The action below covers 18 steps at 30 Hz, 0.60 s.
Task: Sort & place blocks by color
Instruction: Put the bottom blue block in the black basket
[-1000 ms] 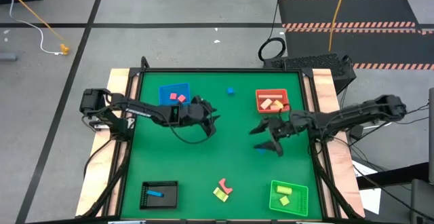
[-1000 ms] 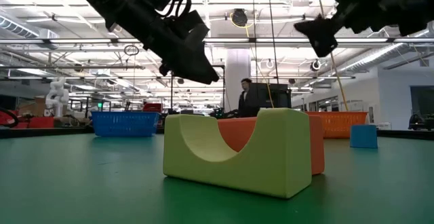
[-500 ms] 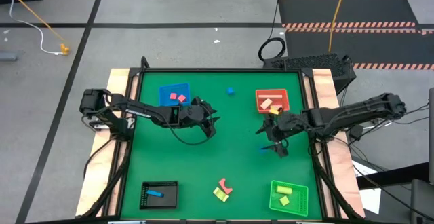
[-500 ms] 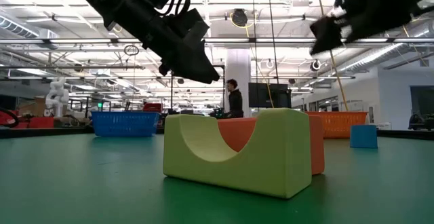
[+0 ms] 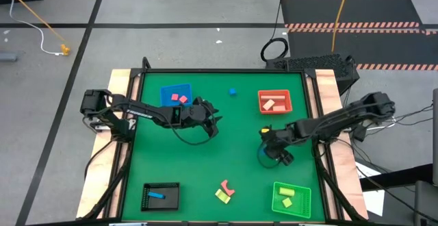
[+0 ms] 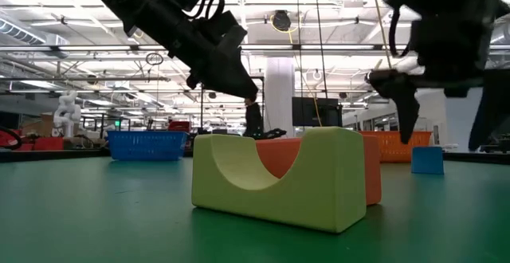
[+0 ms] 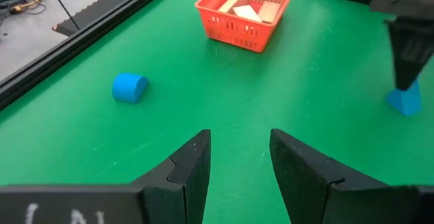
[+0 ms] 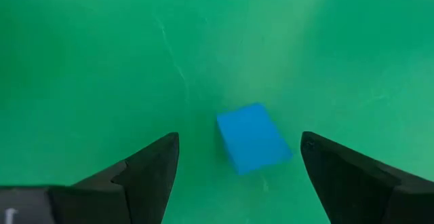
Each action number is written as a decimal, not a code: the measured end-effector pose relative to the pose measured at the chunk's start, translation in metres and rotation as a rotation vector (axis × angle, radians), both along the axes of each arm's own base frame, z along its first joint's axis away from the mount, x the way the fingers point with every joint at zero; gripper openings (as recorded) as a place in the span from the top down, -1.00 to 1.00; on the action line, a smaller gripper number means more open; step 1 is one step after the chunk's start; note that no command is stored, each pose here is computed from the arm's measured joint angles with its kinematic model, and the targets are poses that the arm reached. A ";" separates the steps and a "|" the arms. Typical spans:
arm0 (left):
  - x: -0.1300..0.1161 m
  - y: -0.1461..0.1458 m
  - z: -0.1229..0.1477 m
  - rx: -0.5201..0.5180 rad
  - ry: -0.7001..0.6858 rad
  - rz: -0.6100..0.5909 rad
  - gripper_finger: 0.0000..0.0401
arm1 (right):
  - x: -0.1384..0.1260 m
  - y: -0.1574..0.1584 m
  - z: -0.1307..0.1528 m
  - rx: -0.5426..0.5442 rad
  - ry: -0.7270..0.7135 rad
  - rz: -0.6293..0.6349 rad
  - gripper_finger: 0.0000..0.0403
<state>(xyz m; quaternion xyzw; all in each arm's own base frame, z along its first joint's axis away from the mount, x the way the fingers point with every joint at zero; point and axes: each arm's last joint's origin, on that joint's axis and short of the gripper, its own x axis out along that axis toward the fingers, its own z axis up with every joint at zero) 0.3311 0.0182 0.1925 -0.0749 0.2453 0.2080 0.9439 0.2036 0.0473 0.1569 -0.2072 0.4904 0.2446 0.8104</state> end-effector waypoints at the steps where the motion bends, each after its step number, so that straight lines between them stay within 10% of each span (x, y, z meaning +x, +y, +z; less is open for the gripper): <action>1: 0.000 0.000 0.000 0.001 0.000 -0.001 0.23 | 0.001 0.000 -0.003 -0.003 0.013 0.000 -0.48; 18: 0.000 -0.005 0.000 0.000 0.000 -0.015 0.23 | 0.012 0.003 -0.021 0.043 0.072 -0.124 -0.48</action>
